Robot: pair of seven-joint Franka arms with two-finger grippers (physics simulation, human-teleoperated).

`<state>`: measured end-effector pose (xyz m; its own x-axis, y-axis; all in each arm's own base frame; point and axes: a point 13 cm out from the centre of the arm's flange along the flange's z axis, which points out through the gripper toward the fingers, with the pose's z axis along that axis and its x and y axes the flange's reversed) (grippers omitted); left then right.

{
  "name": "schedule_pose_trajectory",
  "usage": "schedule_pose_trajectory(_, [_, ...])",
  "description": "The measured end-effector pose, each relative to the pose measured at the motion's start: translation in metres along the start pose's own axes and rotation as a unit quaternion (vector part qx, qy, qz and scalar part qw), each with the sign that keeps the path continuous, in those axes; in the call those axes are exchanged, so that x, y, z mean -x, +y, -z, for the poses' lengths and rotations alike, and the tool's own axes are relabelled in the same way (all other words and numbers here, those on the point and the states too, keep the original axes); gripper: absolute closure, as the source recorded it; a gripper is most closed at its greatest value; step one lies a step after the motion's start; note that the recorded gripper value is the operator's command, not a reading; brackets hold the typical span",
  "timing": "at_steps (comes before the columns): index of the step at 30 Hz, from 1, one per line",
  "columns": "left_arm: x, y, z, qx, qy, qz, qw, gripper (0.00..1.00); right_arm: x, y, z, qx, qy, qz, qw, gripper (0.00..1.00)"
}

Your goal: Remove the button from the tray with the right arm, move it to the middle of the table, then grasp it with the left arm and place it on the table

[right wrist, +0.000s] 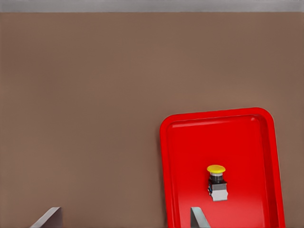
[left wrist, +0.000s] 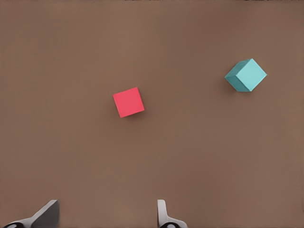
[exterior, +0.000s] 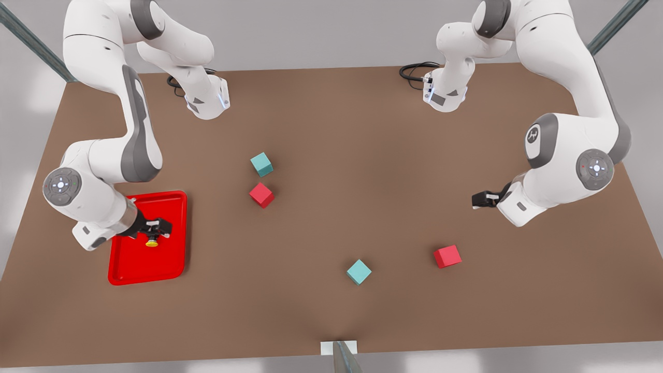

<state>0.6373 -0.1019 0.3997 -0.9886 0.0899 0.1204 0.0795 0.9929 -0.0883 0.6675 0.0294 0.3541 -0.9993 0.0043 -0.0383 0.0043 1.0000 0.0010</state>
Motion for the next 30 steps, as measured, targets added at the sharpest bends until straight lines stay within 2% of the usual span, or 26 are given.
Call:
schedule_pose_trajectory(5, [0.002,-0.012,0.000,0.002,-0.006,-0.006,1.000,0.00,0.002,0.000,-0.024,0.005,0.017,-0.007,1.000,0.00])
schedule_pose_trajectory(8, [0.003,-0.033,-0.010,0.005,-0.001,-0.010,1.000,0.00,-0.003,-0.026,-0.079,0.007,0.062,-0.028,0.998,0.00])
schedule_pose_trajectory(12, [0.007,-0.079,-0.053,0.021,0.023,-0.035,0.999,0.00,-0.050,-0.041,-0.164,0.019,0.134,-0.037,0.990,0.00])
schedule_pose_trajectory(14, [0.010,-0.081,-0.063,0.025,0.024,-0.032,0.999,0.00,-0.075,-0.056,-0.195,0.022,0.150,-0.031,0.988,0.00])
schedule_pose_trajectory(17, [0.014,-0.082,-0.075,0.029,0.028,-0.026,0.999,0.00,-0.089,-0.097,-0.215,0.014,0.147,-0.028,0.989,0.00])
schedule_pose_trajectory(20, [0.016,-0.083,-0.077,0.031,0.026,-0.020,0.999,0.00,-0.081,-0.147,-0.224,0.003,0.122,-0.019,0.992,0.00])
schedule_pose_trajectory(23, [0.017,-0.082,-0.077,0.031,0.025,-0.014,0.999,0.00,-0.045,-0.144,-0.206,-0.007,0.086,0.019,0.996,0.00])
schedule_pose_trajectory(25, [0.018,-0.082,-0.079,0.032,0.025,-0.011,0.999,0.00,-0.035,-0.137,-0.222,0.005,0.081,0.038,0.996,0.00])
schedule_pose_trajectory(30, [0.019,-0.082,-0.083,0.033,0.027,-0.005,0.999,0.00,-0.061,-0.127,-0.242,0.034,0.094,0.074,0.992,0.00])
